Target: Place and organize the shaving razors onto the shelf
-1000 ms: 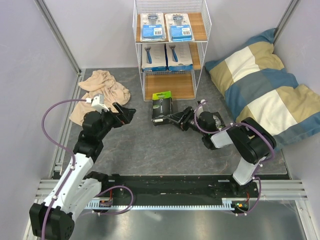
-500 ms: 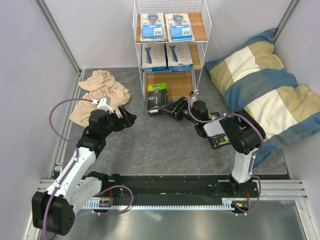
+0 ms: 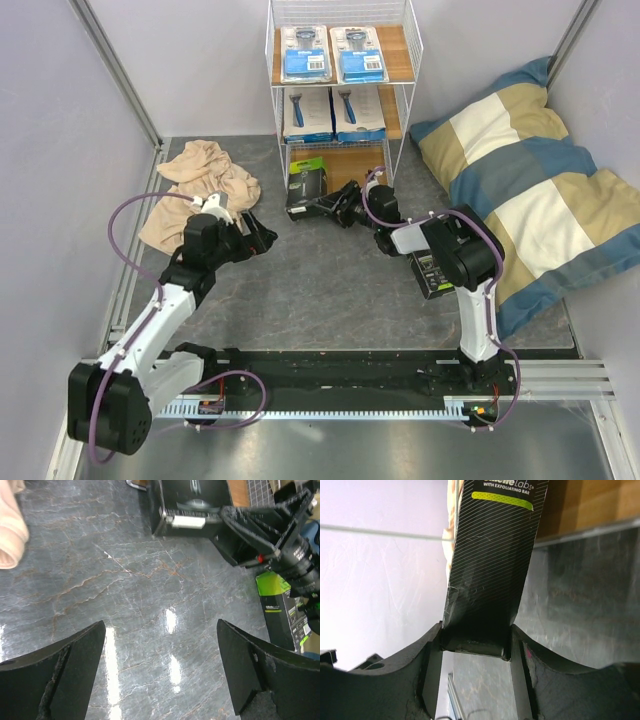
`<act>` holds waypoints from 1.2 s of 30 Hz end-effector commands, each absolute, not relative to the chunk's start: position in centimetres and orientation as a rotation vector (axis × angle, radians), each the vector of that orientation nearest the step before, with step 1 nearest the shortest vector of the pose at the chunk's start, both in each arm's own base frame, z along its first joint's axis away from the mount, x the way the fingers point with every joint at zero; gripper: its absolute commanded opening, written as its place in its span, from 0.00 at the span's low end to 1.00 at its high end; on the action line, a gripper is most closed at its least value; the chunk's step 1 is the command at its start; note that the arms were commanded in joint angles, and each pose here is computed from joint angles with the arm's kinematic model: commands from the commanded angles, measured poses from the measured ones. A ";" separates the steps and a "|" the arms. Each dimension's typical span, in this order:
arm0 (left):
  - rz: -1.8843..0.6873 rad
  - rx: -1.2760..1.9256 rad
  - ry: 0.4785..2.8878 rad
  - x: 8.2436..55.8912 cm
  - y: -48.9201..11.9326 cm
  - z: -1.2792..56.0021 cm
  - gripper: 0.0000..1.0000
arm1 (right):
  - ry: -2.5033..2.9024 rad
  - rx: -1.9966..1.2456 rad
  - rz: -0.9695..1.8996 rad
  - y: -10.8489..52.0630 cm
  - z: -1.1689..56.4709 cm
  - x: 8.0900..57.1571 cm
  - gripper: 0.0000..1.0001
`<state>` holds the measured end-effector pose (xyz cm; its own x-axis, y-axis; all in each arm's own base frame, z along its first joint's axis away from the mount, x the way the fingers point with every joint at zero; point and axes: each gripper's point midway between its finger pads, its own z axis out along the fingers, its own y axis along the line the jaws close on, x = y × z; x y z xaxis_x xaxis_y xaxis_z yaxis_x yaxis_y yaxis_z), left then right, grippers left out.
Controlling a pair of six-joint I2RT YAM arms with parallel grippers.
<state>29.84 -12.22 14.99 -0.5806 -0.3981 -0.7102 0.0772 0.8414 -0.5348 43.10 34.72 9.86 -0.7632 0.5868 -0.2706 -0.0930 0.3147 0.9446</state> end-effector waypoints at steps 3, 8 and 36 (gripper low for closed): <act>-0.751 -0.146 2.072 32.2 -14.5 16.6 0.90 | 1.856 0.374 1.531 35.5 13.0 46.3 0.19; -0.835 -0.091 2.057 33.8 -16.3 16.8 0.64 | 1.873 0.428 1.539 35.0 11.6 47.4 0.27; -1.096 -0.156 2.048 43.3 -26.4 9.9 0.02 | 1.987 0.521 1.413 32.8 7.7 48.0 0.96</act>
